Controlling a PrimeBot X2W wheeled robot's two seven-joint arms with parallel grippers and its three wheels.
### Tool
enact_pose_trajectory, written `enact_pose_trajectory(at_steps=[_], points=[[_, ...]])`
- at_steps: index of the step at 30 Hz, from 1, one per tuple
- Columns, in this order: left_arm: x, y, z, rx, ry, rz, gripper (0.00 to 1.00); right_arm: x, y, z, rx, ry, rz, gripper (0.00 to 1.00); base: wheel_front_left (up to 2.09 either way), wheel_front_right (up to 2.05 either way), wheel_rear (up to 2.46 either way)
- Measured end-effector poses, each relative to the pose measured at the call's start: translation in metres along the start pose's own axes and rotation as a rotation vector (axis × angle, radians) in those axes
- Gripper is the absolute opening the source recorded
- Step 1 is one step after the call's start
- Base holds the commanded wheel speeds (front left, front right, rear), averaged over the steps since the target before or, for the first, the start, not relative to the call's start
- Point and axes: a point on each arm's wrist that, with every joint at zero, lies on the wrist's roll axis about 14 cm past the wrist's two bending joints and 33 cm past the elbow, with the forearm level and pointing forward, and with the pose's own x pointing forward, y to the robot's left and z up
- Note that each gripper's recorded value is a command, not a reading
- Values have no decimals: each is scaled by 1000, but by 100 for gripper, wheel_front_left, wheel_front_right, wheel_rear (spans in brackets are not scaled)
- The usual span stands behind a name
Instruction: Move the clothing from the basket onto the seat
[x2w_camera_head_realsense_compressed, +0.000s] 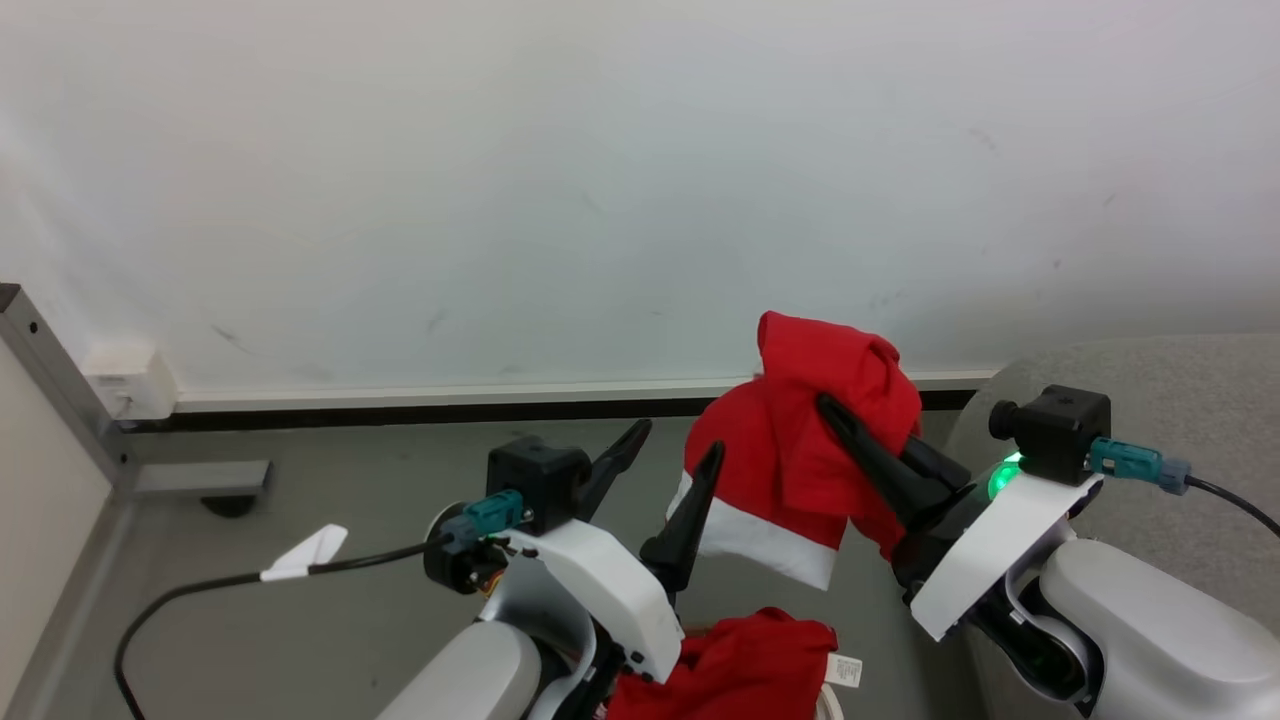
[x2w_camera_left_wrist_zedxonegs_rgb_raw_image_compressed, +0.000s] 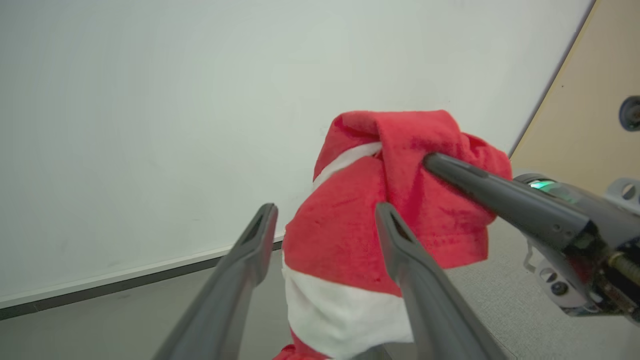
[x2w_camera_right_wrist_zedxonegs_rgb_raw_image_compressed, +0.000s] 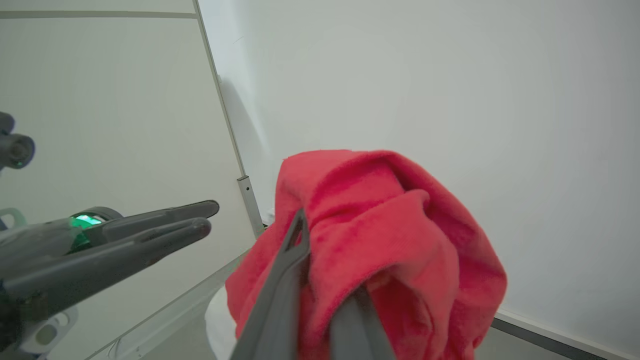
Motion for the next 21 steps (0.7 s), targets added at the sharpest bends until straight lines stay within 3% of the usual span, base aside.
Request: enact_pose_trajectory(at_steps=[11,21], points=[[16,-31,-14,-26,25,-103,100,-39,-44,16,-40,-41,-148,0,0,0,0],[35,-75,-31,-67,58,-243,100,-110,-93,36,-86,-79,-354,0,0,0,0]])
